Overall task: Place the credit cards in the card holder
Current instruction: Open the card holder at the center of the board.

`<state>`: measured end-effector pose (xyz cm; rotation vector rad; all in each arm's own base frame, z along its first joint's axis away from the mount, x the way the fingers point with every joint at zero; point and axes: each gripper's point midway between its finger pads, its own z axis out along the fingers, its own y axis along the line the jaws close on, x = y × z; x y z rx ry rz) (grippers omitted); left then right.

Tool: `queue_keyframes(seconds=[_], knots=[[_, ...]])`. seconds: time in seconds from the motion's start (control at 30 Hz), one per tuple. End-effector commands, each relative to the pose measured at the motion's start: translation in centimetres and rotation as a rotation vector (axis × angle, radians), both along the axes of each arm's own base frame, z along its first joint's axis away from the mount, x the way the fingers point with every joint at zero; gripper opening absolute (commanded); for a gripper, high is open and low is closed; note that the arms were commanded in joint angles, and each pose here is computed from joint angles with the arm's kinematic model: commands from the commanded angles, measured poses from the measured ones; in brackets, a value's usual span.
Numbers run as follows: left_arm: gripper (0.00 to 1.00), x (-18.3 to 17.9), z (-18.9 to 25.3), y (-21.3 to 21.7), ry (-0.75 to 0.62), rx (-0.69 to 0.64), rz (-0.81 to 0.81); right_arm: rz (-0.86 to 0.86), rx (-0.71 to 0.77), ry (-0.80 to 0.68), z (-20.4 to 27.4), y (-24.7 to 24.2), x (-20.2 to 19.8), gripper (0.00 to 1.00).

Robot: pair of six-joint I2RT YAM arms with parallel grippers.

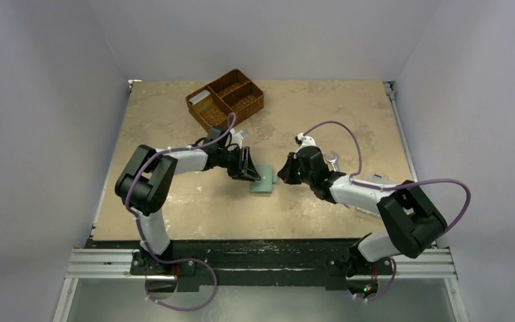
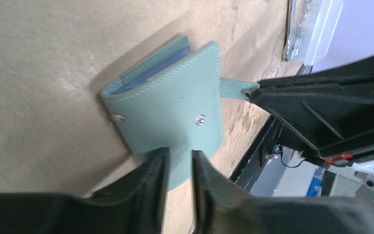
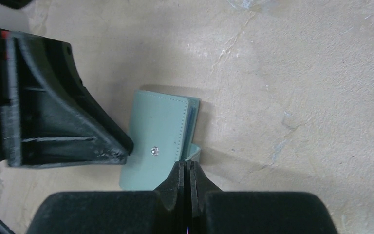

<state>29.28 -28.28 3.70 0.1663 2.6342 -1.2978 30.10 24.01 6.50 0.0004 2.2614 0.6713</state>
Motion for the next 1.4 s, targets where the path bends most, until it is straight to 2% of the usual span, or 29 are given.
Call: queue_keyframes(seconds=[0.0,0.07,0.17,0.33,0.53,0.7,0.87,1.0,1.1,1.2,1.37], knots=[[0.46,1.0,1.5,2.1,-0.211,0.137,-0.001,0.066,-0.044,-0.041,0.5,0.4,0.4,0.00],[0.56,1.7,3.7,3.0,-0.311,0.171,0.021,0.142,0.037,-0.079,2.2,1.9,-0.2,0.00],[0.67,1.9,5.7,4.7,-0.385,0.230,0.093,0.216,0.154,-0.166,6.5,3.7,-0.3,0.00],[0.70,1.2,6.2,5.3,-0.381,0.231,0.126,0.240,0.231,-0.216,11.3,4.9,-0.2,0.00],[0.75,1.0,5.8,4.0,-0.324,0.138,0.166,0.268,0.247,-0.183,11.1,5.6,-0.3,0.00],[0.75,1.9,5.9,3.6,-0.313,0.129,0.206,0.264,0.245,-0.167,10.4,5.5,-0.5,0.00],[0.65,2.1,5.7,3.3,-0.299,0.132,0.217,0.120,0.137,-0.136,8.5,2.8,0.5,0.00],[0.60,1.9,4.9,2.9,-0.271,0.114,0.227,-0.139,-0.129,-0.028,3.7,-3.1,1.6,0.00],[0.59,1.5,3.9,3.0,-0.243,0.121,0.235,-0.246,-0.275,0.037,0.1,-7.1,1.3,0.00],[0.60,1.2,2.8,3.0,-0.210,0.124,0.237,-0.265,-0.294,0.098,-2.0,-8.8,1.0,0.00],[0.55,0.8,1.4,2.6,-0.156,0.106,0.238,-0.274,-0.293,0.115,-2.1,-8.6,1.9,0.00]])
